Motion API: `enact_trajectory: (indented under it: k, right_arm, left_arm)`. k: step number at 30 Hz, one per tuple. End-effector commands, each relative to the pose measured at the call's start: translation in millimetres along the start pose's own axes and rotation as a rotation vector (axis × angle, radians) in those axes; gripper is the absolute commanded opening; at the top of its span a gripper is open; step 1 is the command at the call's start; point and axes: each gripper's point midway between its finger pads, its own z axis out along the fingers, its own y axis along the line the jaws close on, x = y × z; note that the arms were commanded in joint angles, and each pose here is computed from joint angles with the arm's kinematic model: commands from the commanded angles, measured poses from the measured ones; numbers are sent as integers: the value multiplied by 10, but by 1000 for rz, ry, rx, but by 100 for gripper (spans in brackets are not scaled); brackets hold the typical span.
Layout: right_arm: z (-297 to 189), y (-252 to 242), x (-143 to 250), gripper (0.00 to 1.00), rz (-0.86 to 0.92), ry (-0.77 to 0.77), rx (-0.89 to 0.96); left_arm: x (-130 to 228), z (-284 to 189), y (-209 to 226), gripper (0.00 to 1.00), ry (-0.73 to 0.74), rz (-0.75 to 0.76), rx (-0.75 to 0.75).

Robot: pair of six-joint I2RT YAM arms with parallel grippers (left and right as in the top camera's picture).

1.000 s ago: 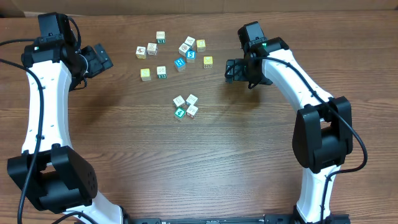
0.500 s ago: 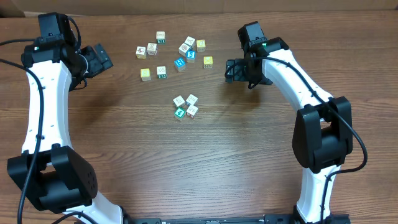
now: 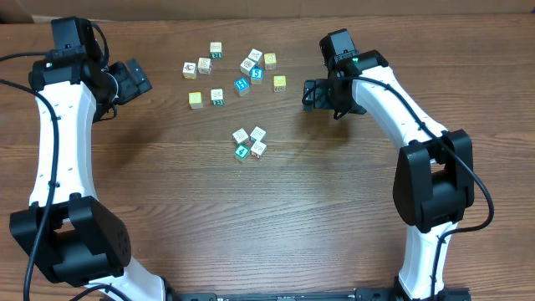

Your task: Form a circle

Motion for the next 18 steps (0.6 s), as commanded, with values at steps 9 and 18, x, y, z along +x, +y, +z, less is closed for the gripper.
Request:
enact_trajectory:
  k: [9,18]
  right_arm:
    - [-161,19,-92,100,5,-40,-19]
    - [-161,21,-92,100,5,-40,-19]
  left_arm:
    - [18,25,-36,100,7,2,4]
    - [18,25,-36,99,7,2,4]
